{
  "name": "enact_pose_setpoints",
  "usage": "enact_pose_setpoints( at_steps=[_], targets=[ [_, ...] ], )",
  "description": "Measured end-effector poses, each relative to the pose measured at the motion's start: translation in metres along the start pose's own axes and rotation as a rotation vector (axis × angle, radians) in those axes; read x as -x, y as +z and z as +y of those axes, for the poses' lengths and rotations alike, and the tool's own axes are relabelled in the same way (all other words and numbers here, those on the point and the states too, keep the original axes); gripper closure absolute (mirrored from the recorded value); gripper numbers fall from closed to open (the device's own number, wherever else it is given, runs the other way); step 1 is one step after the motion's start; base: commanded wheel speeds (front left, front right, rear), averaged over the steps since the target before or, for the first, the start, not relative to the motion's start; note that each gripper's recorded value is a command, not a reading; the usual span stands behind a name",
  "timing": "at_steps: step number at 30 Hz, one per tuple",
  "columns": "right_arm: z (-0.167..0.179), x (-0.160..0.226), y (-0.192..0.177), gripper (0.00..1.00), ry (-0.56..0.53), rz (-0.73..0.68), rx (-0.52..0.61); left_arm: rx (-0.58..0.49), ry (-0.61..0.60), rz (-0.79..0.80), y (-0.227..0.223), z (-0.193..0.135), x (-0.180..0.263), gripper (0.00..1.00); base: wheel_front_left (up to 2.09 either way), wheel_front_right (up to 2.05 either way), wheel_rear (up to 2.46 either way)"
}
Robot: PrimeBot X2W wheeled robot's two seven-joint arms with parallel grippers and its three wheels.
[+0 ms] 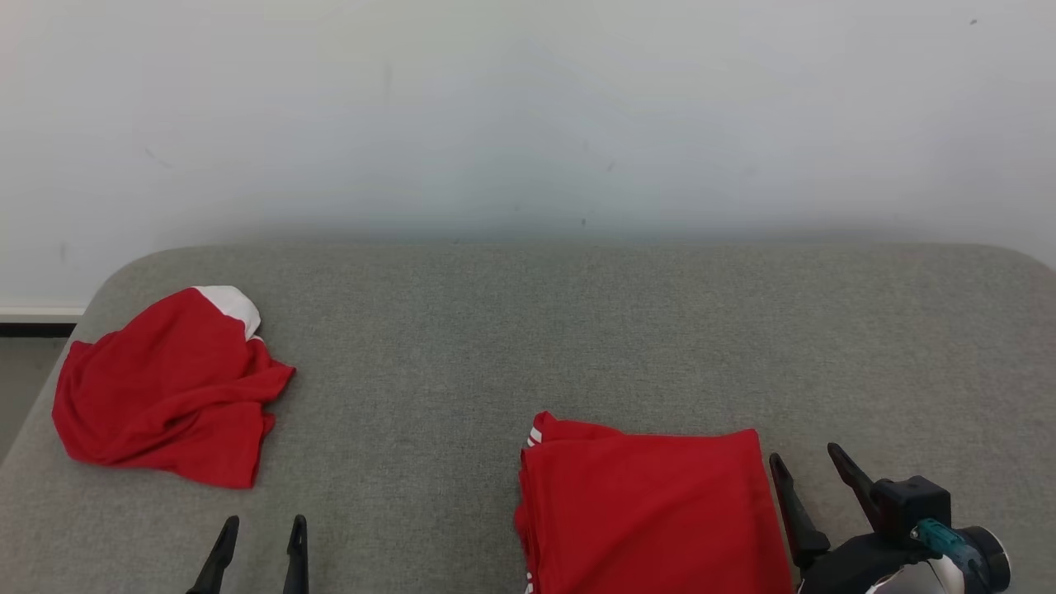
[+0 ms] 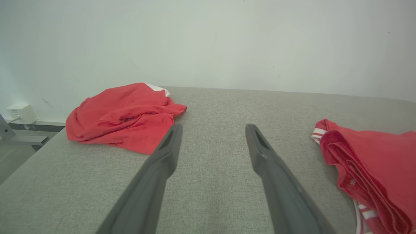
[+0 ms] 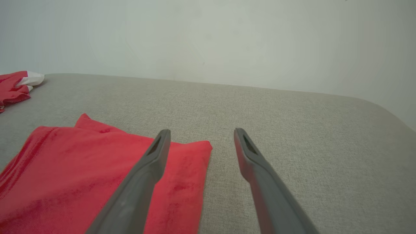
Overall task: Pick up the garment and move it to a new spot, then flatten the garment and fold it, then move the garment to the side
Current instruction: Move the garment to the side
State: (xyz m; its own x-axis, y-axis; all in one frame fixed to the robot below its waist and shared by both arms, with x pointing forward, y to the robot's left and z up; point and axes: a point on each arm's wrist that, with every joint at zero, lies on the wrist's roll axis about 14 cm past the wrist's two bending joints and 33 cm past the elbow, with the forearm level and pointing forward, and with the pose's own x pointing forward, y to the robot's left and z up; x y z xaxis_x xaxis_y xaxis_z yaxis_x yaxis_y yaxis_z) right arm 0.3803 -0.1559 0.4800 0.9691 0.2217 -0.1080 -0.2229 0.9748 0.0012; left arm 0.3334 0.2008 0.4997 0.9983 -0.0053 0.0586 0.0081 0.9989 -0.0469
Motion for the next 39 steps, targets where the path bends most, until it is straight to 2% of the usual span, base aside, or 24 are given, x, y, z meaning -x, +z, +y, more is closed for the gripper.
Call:
enact_pose_setpoints(
  at_steps=[12, 21, 22, 24, 32, 35, 39],
  targets=[
    [0.010, -0.009, -0.077, 0.00, 0.030, 0.242, -0.034, -0.002, 0.036, 0.035, -0.011, 0.011, 0.001, 0.00, 0.00, 0.00, 0.00],
    [0.022, -0.012, -0.104, 0.00, 0.039, 0.330, -0.080, 0.001, 0.037, 0.043, -0.014, 0.010, -0.004, 0.00, 0.00, 0.00, 0.00],
    [0.023, -0.013, -0.105, 0.05, 0.042, 0.337, -0.082, 0.002, 0.036, 0.043, -0.014, 0.009, -0.005, 0.00, 0.00, 0.00, 0.00],
    [0.025, -0.014, -0.106, 1.00, 0.044, 0.338, -0.091, 0.004, 0.034, 0.039, -0.013, 0.008, -0.006, 0.00, 0.00, 0.00, 0.00],
    [0.019, -0.039, -0.088, 1.00, 0.069, 0.298, -0.046, 0.013, 0.018, 0.051, -0.017, 0.001, -0.012, 0.00, 0.00, 0.00, 0.00],
    [0.000, -0.061, -0.067, 1.00, 0.060, 0.256, -0.001, 0.014, -0.015, 0.044, -0.016, -0.010, -0.024, 0.00, 0.00, 0.00, 0.00],
    [-0.045, -0.090, -0.039, 1.00, 0.015, 0.211, 0.083, 0.021, -0.070, 0.002, -0.006, -0.028, -0.050, 0.00, 0.00, 0.00, 0.00]
  ],
)
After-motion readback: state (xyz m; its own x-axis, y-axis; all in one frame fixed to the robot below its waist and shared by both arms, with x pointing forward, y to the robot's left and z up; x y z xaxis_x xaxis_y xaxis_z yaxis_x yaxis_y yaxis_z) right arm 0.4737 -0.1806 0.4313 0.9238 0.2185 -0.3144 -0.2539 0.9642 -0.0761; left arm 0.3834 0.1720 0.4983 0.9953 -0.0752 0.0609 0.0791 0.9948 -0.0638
